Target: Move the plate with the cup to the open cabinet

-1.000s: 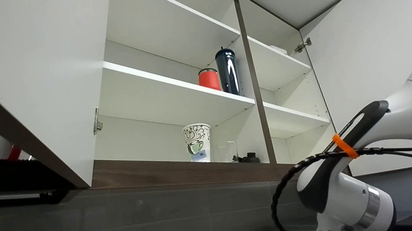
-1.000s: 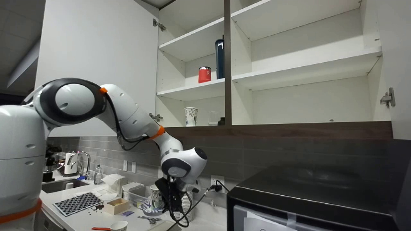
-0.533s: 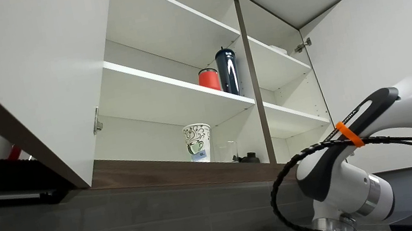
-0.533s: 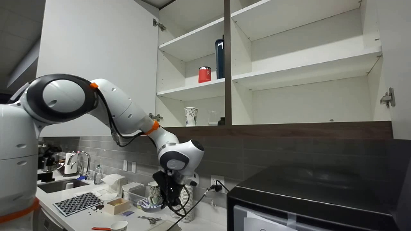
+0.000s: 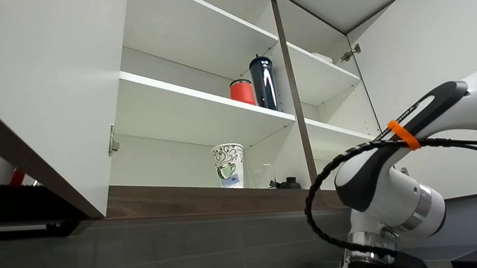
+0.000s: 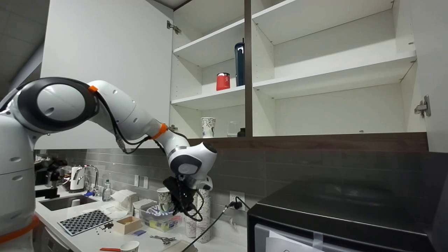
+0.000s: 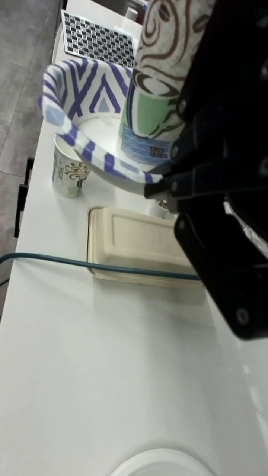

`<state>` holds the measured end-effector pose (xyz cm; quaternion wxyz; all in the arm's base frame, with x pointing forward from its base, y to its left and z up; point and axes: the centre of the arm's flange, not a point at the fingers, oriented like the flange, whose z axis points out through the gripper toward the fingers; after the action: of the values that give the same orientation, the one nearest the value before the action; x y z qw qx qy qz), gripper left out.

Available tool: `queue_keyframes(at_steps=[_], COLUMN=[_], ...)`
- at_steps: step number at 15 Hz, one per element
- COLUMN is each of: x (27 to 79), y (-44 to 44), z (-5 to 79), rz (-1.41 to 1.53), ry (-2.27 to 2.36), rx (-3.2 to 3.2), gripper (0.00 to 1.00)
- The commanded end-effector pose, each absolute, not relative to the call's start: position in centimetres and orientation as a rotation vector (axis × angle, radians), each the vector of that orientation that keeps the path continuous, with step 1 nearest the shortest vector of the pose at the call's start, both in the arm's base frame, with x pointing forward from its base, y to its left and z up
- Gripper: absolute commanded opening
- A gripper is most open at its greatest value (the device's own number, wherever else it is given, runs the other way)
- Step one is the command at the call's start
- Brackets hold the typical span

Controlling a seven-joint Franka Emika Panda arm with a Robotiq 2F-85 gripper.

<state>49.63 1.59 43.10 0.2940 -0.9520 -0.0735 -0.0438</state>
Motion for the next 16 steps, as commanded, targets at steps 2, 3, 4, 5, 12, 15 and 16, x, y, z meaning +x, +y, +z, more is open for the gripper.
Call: queue_keyframes(at_steps=[2, 3, 4, 5, 12, 15, 16], x=[48.5, 49.0, 48.8, 48.7, 49.9, 50.0, 50.0], y=[2.9, 2.8, 3.0, 3.0, 3.8, 4.9, 5.3], z=[50.2, 47.7, 49.0, 49.9, 52.0, 54.7, 55.5], rz=[-0.16, -0.164, -0.178, -0.191, -0.196, -0.245, -0.284], ry=[-0.282, -0.267, -0.279, -0.286, 0.033, 0.229, 0.286], rx=[-2.506, -2.51, -2.504, -2.501, -2.45, -2.41, -2.389], gripper=[0.01, 0.03, 0.03, 0.03, 0.01, 0.01, 0.01])
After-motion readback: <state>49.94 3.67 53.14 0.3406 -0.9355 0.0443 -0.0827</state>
